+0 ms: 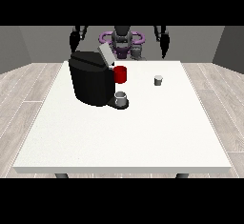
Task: Insert the coffee pod into the coffee machine and close the lid
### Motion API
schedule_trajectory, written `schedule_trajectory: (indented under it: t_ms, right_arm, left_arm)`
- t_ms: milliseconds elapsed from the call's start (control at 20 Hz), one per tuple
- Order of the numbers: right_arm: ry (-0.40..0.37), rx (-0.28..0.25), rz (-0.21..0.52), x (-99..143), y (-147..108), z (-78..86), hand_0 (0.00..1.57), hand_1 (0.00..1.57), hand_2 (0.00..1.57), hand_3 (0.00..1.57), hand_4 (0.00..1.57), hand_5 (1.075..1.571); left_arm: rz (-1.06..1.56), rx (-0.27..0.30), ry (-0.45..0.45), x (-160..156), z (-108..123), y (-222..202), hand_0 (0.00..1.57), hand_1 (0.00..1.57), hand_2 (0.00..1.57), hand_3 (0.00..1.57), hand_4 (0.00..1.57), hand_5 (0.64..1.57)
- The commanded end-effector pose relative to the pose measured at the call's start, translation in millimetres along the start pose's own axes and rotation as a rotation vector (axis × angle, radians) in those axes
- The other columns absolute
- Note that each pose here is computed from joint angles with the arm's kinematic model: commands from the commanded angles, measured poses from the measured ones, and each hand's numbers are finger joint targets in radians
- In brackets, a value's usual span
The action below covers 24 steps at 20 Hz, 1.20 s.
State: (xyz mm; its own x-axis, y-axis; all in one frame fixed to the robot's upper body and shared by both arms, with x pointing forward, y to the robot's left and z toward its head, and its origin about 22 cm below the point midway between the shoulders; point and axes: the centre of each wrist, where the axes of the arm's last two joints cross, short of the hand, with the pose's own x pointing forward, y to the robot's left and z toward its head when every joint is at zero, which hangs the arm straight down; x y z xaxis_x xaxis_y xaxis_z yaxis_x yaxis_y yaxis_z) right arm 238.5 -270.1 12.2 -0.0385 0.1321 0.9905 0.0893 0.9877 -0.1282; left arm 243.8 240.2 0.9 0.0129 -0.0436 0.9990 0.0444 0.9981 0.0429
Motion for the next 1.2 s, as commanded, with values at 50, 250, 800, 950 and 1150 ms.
schedule_trajectory:
  t_ms: [50,250,800,950,1150]
  right_arm:
    - [0.064,-0.021,0.004,-3,5,-9.9,0.00,0.00,0.00,0.00,0.00,1.571]
    - [0.091,0.033,-0.062,-18,4,0.4,0.00,0.00,0.00,0.00,0.00,1.571]
    - [-0.067,-0.021,0.091,3,28,-11.4,0.00,0.00,0.00,0.00,0.00,1.571]
    - [-0.085,0.008,0.084,18,54,-23.3,0.00,0.00,0.00,0.00,0.00,1.571]
    - [-0.107,0.028,0.048,42,76,-29.0,0.00,0.00,0.00,0.00,0.00,1.571]
  left_arm:
    - [-0.127,-0.109,-0.031,10,6,13,0.00,0.00,0.00,0.00,0.00,1.571]
    - [-0.335,-0.209,-0.132,14,8,40,0.00,0.00,0.00,0.00,0.00,1.571]
    - [-0.602,-0.169,0.003,44,-39,108,0.00,0.00,0.00,0.00,0.00,1.571]
    - [-0.710,-0.202,0.021,46,-53,91,0.00,0.00,0.00,0.00,0.00,1.571]
    - [-0.738,-0.167,0.052,39,-68,115,0.00,0.00,0.00,0.00,0.00,1.571]
